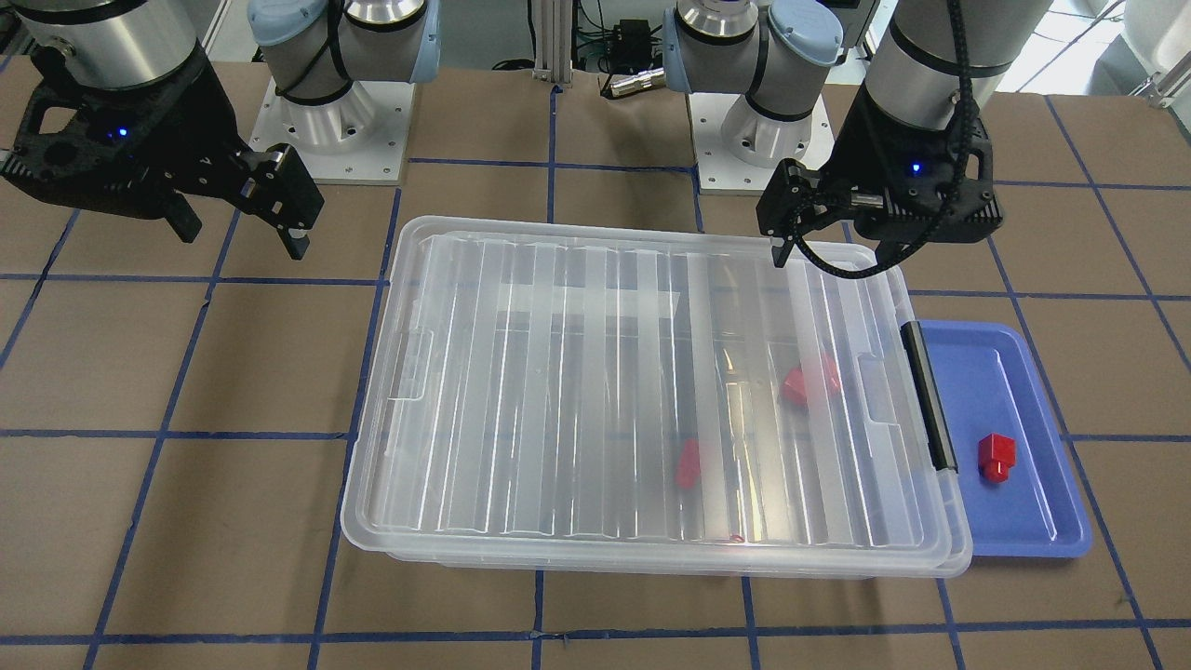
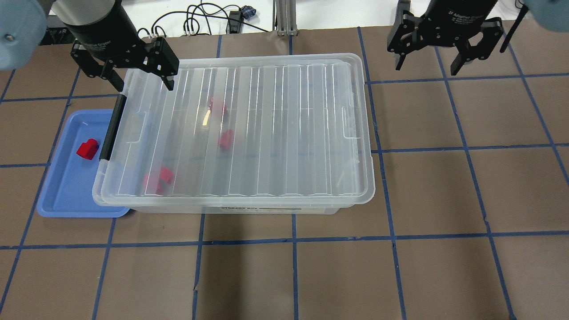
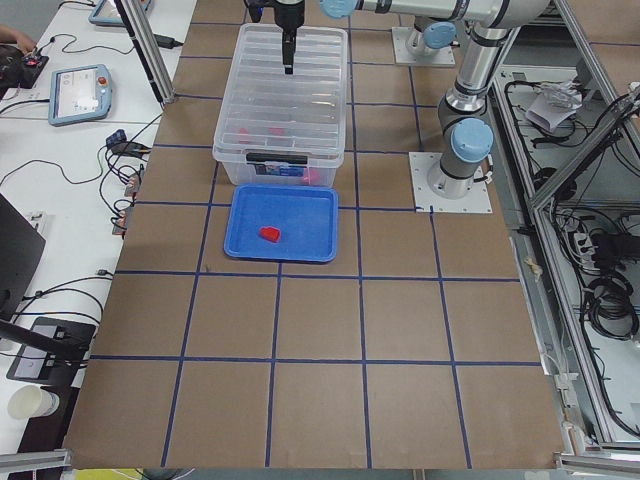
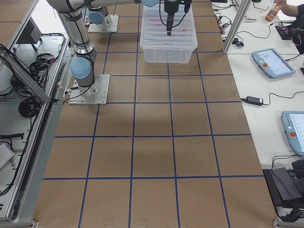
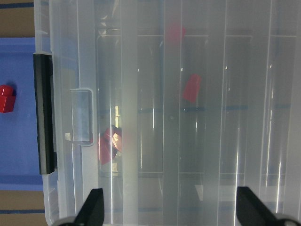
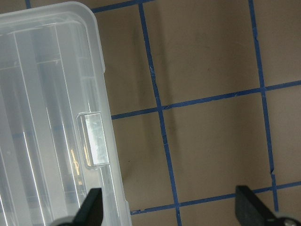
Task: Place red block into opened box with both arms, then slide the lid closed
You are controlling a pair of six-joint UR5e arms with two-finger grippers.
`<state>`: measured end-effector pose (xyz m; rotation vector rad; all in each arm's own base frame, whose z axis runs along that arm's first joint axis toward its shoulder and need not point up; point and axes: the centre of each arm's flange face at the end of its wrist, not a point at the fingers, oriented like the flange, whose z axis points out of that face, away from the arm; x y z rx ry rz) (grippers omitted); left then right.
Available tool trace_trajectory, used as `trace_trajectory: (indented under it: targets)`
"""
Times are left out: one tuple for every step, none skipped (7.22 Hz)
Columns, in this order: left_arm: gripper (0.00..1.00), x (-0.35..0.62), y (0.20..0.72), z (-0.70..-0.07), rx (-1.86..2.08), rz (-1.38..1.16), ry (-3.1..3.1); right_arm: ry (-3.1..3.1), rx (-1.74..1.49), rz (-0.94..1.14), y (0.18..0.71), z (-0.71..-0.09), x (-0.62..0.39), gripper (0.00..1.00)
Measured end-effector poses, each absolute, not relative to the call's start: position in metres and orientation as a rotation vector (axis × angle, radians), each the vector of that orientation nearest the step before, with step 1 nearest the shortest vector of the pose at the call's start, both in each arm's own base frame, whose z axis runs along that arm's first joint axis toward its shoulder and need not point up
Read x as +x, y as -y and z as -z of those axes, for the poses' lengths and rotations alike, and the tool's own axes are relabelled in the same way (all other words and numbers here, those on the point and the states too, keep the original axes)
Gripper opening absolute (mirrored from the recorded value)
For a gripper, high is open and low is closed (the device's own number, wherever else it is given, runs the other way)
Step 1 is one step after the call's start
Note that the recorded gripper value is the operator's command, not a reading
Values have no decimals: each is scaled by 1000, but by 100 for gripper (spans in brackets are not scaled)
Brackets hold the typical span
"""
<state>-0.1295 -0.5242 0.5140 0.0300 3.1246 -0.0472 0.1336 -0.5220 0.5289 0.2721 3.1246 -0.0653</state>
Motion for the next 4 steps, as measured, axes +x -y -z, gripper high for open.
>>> trace_trajectory:
  targets:
    - [100, -130, 524, -514, 30, 48, -3125, -3124, 271, 62, 522, -528, 134, 100]
    - [100, -130, 525, -515, 31, 53, -3126, -3124, 270, 60, 522, -528, 134, 100]
    - [100, -130, 526, -518, 31, 65, -3126, -3125, 270, 58, 521, -528, 134, 100]
    - [100, -130, 528, -522, 30, 77, -3124, -3125, 270, 57, 521, -527, 134, 100]
